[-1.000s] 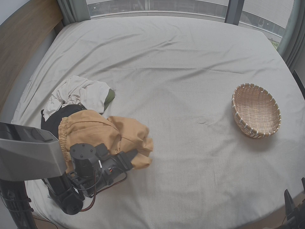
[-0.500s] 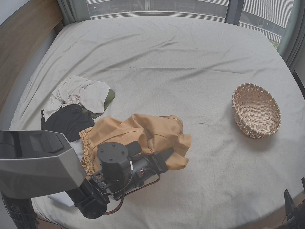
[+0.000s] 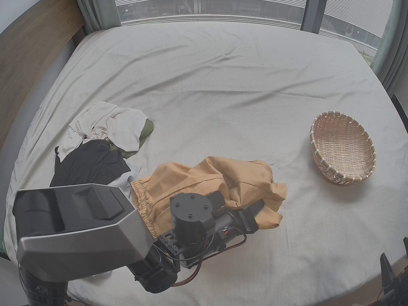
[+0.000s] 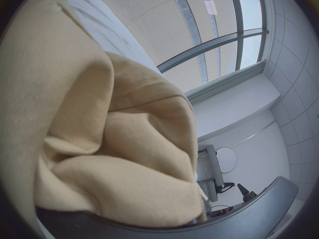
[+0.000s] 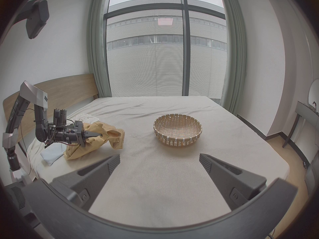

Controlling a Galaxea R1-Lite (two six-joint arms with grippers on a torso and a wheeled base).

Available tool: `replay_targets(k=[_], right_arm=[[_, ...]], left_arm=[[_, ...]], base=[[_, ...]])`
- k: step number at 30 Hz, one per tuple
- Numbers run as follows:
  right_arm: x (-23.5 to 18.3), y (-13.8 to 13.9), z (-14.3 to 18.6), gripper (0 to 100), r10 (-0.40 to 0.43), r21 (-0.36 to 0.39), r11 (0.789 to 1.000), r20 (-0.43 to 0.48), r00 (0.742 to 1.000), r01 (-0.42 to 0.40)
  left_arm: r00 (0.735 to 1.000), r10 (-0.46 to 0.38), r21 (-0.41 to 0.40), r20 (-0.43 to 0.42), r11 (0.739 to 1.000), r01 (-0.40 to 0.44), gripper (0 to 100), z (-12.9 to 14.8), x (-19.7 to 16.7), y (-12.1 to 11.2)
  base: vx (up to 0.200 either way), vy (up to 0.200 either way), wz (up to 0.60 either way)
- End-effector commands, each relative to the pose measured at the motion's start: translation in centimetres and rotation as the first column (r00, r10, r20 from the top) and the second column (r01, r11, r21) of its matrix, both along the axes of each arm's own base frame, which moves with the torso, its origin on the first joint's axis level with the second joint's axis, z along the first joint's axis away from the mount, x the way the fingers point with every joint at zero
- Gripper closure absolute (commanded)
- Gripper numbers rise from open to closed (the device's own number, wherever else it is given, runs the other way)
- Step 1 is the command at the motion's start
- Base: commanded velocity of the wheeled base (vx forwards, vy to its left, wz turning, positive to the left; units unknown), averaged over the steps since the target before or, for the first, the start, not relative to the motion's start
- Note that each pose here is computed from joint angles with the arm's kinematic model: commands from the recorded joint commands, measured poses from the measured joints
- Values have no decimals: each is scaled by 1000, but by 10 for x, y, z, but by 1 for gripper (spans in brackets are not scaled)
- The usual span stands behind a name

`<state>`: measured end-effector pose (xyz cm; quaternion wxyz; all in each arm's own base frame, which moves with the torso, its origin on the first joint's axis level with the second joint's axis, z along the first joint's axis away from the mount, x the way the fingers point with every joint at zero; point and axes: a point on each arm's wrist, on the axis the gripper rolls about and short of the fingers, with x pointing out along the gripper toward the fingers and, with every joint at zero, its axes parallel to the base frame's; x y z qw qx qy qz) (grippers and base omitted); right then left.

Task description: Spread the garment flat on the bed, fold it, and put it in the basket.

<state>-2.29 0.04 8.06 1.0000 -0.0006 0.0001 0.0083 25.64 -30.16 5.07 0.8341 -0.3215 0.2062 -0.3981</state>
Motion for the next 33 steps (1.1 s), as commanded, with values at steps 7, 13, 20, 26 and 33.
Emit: replay_targets(k=[7, 13, 20, 26, 33], right_arm=[[0, 0, -5, 0, 0, 0, 1000, -6, 1000, 0], [0, 0, -5, 0, 0, 0, 1000, -6, 1000, 0], [0, 0, -5, 0, 0, 0, 1000, -6, 1000, 0], [0, 0, -5, 0, 0, 0, 1000, -6, 1000, 0], [0, 0, -5, 0, 0, 0, 1000, -6, 1000, 0]], left_arm=[[1000, -16, 10, -1, 1000, 16, 100, -9, 2, -13], [1000, -18, 28, 6, 999, 17, 0, -12, 4, -15], [999, -51, 16, 17, 999, 51, 0, -9, -7, -26], [997, -69, -6, 36, 998, 69, 0, 12, -21, -24], [996, -85, 72, -28, 994, 87, 0, 13, -52, 8]], base=[[0, 0, 0], [0, 0, 0], [0, 0, 0], [0, 0, 0], [0, 0, 0]])
